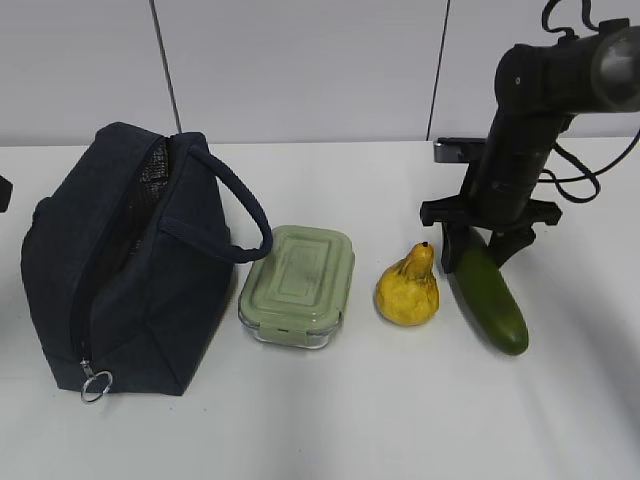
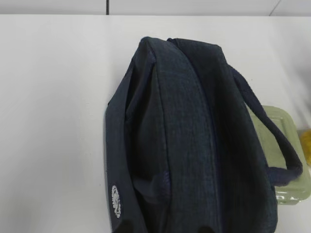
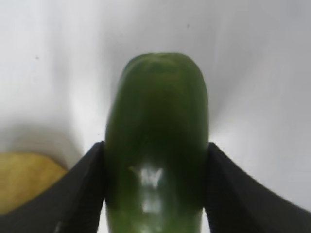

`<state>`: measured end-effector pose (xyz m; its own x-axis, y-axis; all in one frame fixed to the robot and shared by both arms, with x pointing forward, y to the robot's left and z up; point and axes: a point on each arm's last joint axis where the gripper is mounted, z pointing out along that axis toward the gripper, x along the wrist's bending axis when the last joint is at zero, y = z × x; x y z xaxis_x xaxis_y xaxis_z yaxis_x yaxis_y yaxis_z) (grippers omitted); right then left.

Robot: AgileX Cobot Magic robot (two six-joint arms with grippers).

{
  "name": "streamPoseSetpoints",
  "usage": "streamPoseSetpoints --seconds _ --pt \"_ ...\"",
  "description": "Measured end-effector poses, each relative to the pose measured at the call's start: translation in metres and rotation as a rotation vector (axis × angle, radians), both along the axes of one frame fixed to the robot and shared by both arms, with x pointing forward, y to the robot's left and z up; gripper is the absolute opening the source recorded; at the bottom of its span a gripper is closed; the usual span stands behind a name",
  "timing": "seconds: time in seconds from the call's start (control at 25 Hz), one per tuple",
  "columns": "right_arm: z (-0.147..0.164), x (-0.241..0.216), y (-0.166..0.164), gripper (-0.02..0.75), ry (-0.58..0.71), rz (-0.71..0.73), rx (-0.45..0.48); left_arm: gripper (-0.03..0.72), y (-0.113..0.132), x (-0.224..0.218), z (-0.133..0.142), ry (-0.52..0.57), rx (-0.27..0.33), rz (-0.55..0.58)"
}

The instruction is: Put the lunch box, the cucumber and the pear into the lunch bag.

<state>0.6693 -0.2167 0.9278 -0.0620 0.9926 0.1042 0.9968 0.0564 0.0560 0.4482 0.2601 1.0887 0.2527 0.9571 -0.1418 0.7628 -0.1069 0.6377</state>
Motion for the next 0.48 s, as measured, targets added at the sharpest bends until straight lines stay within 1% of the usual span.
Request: streamPoseSetpoints --seconds 0.04,0.16,0.32,0.48 --pt "0.007 0.002 -0.001 0.42 -0.023 0.01 -0.01 0.258 0.0 -0.001 0.0 0.006 0.005 -0.008" --pt "0.04 0.009 -0.002 0.42 -0.116 0.028 -0.024 0.258 0.0 -0.001 -0.001 0.01 0.013 -0.021" --pt "0.093 0.013 -0.002 0.42 -0.262 0.04 -0.008 0.258 0.0 0.0 -0.003 0.021 0.025 -0.036" --pt "0.133 0.012 0.004 0.42 -0.361 0.067 0.067 0.259 -0.003 0.01 -0.016 0.083 0.023 -0.064"
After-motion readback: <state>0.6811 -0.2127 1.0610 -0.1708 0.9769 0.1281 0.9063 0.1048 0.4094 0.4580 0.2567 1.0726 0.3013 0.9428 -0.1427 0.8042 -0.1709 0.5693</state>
